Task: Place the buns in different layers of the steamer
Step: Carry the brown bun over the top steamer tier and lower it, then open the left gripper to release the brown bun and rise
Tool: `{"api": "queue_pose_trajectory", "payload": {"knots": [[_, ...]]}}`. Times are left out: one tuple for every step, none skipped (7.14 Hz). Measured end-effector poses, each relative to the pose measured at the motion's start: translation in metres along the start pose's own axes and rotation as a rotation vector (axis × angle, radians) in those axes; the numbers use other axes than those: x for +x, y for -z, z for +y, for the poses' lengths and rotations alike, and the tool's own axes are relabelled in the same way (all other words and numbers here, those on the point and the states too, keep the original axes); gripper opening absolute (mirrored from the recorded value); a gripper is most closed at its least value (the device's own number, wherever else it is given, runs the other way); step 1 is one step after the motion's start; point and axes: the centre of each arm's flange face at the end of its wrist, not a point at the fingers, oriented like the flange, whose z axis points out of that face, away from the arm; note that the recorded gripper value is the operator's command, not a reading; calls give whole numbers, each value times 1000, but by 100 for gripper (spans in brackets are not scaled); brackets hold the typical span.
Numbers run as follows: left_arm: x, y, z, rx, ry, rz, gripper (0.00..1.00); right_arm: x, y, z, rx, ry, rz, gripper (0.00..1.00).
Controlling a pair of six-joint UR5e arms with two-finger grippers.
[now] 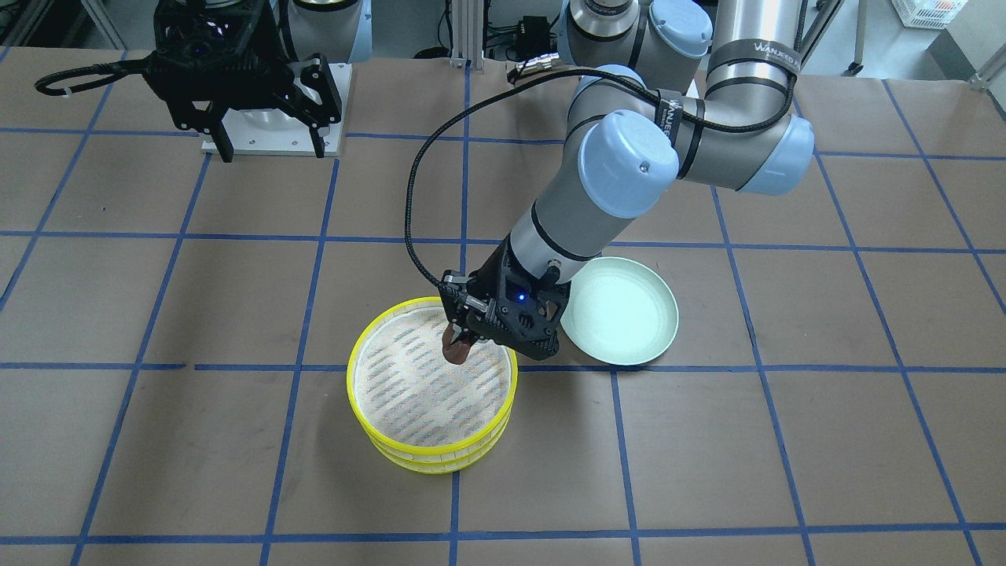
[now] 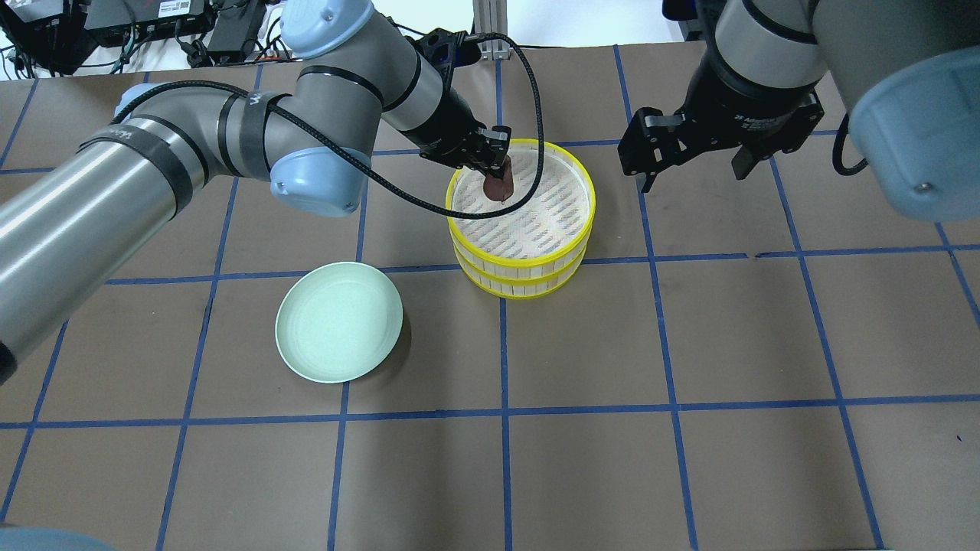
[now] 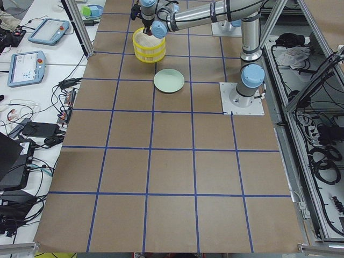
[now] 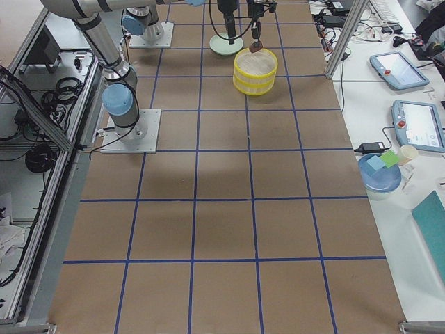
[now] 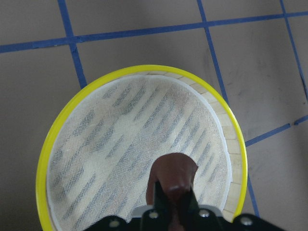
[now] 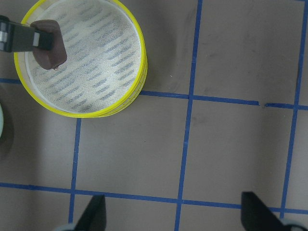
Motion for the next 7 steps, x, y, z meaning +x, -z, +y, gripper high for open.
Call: {"api": "queue_pose_trajectory", "payload": {"knots": [[2,-1,-1,6,23,-3,100,0,-1,-1,-2,-1,-1,100],[5,3,-2,16,39,-8,100,0,-1,-3,1,-3,1,100],[7,10,-2,23,46,-23,100,2,2,-6,3,-5,8,100],[6,18,-1,21,51,-65,100,6,6,-13,-3,-13,11,100],[2,28,2,9,58,-124,100,11,9,-23,-15,-23,10,100],[-5,41,6,-10,68,-189,100,13,9,-28,-31,-28,7,100],[-14,53,12,-42,82,-276,100,15,7,-30,-41,-31,6,100]]}}
